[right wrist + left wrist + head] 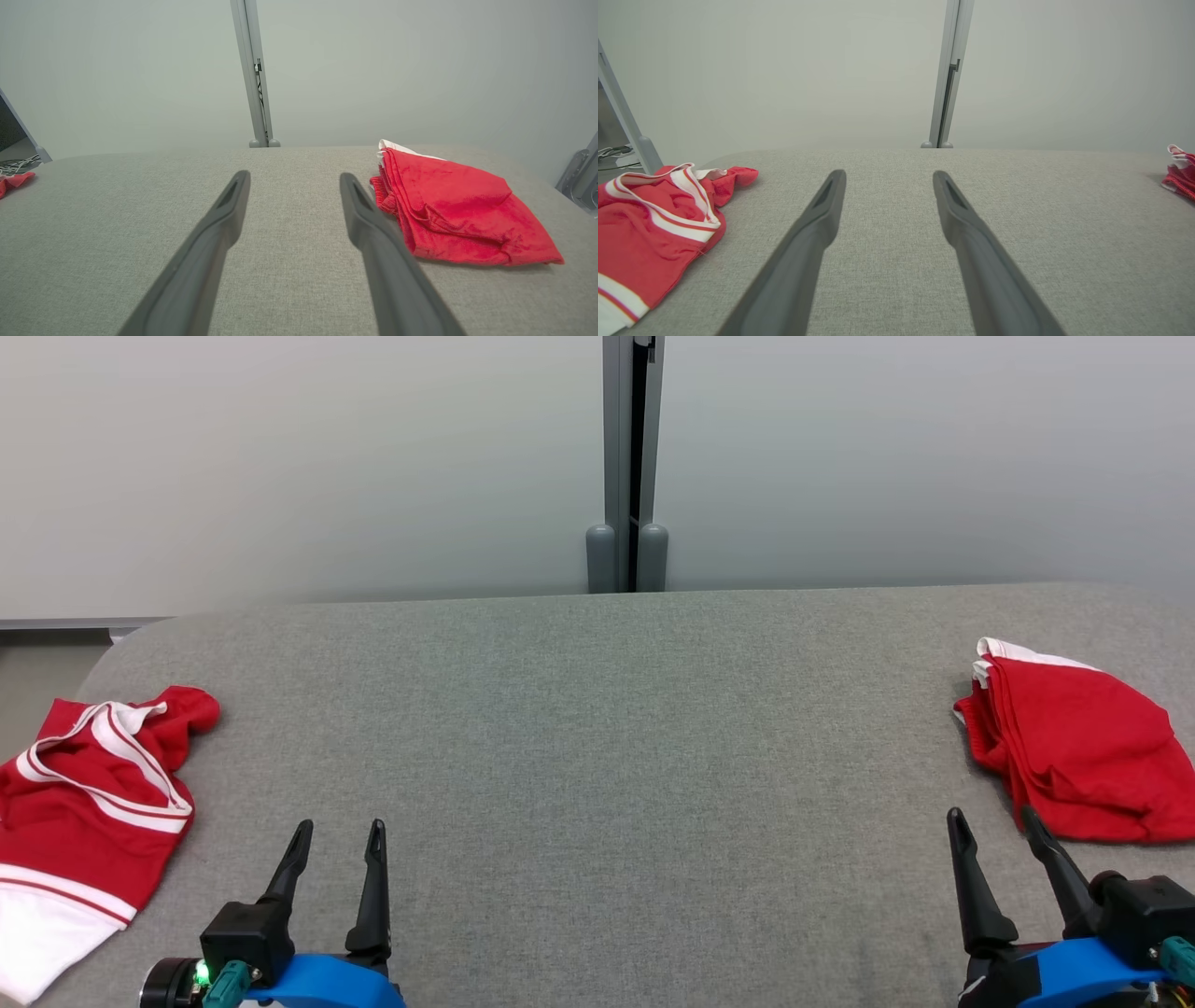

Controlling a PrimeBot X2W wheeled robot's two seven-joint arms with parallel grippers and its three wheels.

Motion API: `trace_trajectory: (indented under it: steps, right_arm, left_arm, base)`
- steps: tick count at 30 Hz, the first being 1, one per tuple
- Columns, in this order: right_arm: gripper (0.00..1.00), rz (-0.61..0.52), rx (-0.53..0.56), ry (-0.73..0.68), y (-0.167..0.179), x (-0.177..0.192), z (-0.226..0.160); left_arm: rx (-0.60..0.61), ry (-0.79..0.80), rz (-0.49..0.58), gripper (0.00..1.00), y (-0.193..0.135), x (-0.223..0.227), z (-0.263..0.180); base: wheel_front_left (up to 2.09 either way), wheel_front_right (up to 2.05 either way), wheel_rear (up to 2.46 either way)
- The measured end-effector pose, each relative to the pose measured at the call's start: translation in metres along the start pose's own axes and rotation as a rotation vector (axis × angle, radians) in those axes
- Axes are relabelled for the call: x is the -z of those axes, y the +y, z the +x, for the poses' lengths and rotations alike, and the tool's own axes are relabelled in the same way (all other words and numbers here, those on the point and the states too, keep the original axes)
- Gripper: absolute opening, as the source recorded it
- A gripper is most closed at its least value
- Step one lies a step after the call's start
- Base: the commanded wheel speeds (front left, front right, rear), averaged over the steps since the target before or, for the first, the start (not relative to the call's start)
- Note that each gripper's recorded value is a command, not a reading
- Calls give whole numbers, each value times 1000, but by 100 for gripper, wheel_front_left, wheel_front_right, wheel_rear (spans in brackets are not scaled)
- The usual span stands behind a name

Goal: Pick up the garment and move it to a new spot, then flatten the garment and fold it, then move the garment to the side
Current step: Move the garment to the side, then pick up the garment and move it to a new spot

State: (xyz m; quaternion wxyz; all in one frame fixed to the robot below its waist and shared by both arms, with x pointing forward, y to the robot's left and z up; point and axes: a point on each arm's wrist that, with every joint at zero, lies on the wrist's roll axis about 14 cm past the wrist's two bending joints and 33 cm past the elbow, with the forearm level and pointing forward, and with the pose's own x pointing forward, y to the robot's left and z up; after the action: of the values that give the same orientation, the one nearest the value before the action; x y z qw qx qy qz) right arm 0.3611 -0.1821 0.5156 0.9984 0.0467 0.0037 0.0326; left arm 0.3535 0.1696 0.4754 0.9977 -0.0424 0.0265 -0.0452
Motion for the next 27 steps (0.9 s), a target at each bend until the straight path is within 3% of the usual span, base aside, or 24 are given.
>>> trace_trajectory:
  steps: [17,27]
  right_arm:
    - [100,3,-5,18,1,1,0]
    - [100,-14,-148,5,48,-4,26]
  left_arm:
    - [-13,2,6,100,5,-2,-3]
    - [-147,-57,10,100,46,-19,-14]
  base:
    - [0,0,0]
    - [0,0,0]
